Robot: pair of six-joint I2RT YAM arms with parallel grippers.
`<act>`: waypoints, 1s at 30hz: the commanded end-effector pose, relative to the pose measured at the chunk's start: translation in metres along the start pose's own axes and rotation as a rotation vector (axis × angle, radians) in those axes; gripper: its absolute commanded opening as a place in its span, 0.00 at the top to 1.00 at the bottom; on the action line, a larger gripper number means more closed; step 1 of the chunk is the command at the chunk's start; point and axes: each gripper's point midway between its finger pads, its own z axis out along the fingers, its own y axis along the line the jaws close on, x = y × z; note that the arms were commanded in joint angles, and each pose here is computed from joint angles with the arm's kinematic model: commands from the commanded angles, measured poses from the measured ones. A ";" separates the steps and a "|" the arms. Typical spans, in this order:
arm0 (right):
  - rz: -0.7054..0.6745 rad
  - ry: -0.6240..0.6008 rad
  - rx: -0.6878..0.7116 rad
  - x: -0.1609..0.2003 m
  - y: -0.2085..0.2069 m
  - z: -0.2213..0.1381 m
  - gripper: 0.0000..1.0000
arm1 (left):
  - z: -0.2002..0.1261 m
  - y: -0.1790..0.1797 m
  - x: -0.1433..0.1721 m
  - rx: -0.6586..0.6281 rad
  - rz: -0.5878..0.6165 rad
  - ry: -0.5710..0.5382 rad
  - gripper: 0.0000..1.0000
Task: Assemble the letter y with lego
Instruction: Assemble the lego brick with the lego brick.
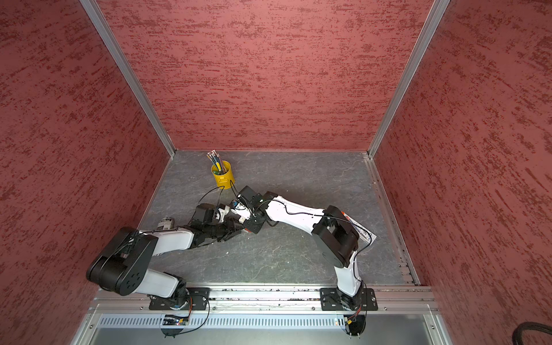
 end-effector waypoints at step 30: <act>0.037 -0.103 -0.071 -0.014 0.012 -0.010 0.72 | -0.063 0.048 0.007 -0.165 -0.171 -0.118 0.37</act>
